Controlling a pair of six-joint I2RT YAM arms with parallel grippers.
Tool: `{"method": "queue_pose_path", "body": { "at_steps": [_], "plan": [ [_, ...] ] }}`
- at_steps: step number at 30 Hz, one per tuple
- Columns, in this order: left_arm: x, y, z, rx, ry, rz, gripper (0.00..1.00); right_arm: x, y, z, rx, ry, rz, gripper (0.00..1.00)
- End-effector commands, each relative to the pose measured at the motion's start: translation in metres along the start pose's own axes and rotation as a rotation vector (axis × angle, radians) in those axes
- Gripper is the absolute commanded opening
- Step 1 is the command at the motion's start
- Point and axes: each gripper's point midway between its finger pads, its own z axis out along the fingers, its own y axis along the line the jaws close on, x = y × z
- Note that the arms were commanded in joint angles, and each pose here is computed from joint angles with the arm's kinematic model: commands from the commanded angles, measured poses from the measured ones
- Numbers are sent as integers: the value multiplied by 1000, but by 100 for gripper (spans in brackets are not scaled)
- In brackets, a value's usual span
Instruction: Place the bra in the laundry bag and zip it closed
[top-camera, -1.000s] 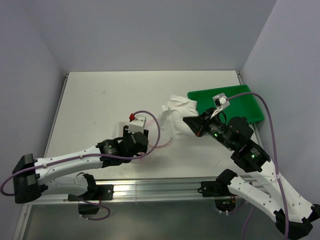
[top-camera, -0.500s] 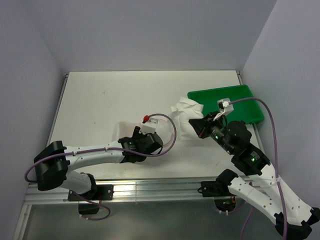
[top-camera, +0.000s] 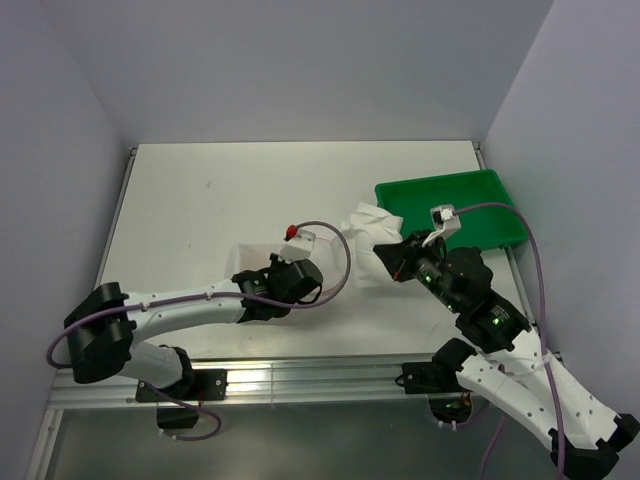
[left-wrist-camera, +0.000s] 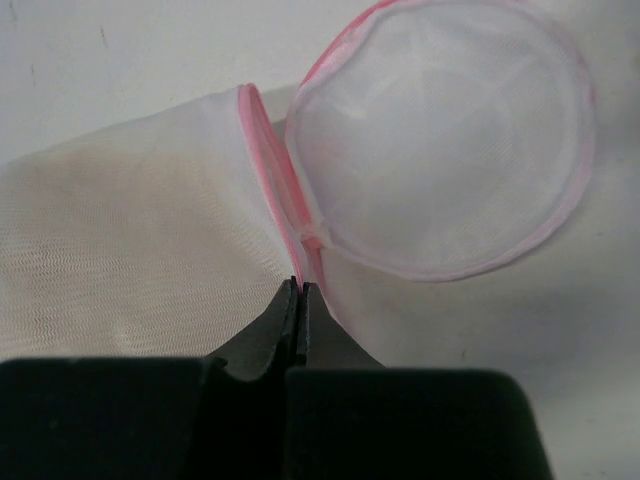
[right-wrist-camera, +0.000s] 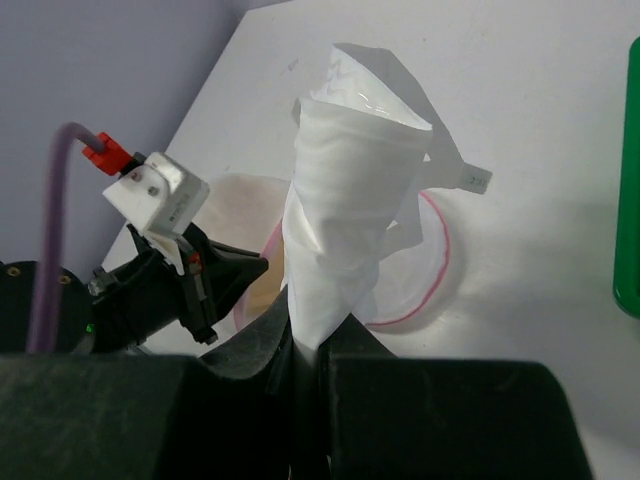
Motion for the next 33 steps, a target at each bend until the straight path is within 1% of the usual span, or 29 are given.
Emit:
{"method": "queue_pose_path", "body": {
  "at_steps": [1, 3, 4, 6, 7, 8, 9, 10, 11, 12, 14, 15, 16, 17, 18, 19, 20, 26, 27, 29, 30, 32, 33],
  "plan": [
    [-49, -13, -23, 147, -139, -151, 0, -22, 19, -1, -84, -87, 40, 0],
    [-59, -15, -31, 201, -177, -196, 0, -20, 30, -3, -144, -77, 73, 0],
    [-73, -16, -43, 258, -217, -242, 0, -18, 35, -3, -173, -72, 90, 0],
    [-89, -15, -52, 317, -285, -326, 0, -13, 45, -2, -236, -64, 130, 0],
    [-100, -11, -64, 356, -323, -373, 0, -13, 50, -2, -258, -64, 171, 0],
    [-104, -7, -67, 369, -344, -404, 0, -4, 48, 2, -260, -48, 190, 0],
    [-105, -4, -67, 382, -367, -443, 0, -7, 54, 2, -290, -69, 211, 0],
    [-111, 3, -75, 398, -398, -480, 0, 0, 53, 5, -293, -55, 239, 0],
    [-103, 7, -71, 389, -398, -487, 0, 2, 55, 5, -305, -53, 252, 0],
    [-105, 11, -73, 396, -420, -519, 0, 4, 61, 6, -330, -52, 262, 0],
    [-97, 19, -75, 414, -434, -552, 0, 18, 63, 12, -334, -11, 282, 0],
    [-98, 21, -77, 431, -450, -578, 0, 18, 67, 14, -357, -18, 292, 0],
    [-100, 24, -82, 451, -467, -597, 0, 29, 71, 19, -365, 13, 303, 0],
    [-93, 23, -79, 468, -457, -595, 0, 41, 73, 21, -388, 50, 305, 0],
    [-92, 23, -80, 479, -458, -599, 0, 37, 83, 21, -436, 39, 316, 0],
    [-93, 25, -83, 487, -467, -607, 0, 52, 88, 27, -448, 92, 317, 0],
    [-89, 26, -80, 483, -463, -602, 0, 56, 96, 27, -482, 121, 314, 0],
    [-84, 23, -79, 520, -466, -596, 0, 87, 116, 39, -522, 225, 286, 0],
    [-83, 22, -79, 527, -463, -595, 0, 100, 111, 49, -488, 260, 277, 0],
    [-84, 20, -81, 544, -467, -593, 0, 104, 111, 59, -470, 277, 257, 0],
    [-85, 19, -82, 554, -469, -596, 0, 116, 105, 69, -437, 305, 249, 0],
    [-86, 20, -85, 568, -476, -600, 0, 116, 104, 80, -411, 297, 230, 0],
    [-87, 19, -87, 577, -479, -603, 0, 127, 100, 88, -387, 326, 224, 0]
  ]
}}
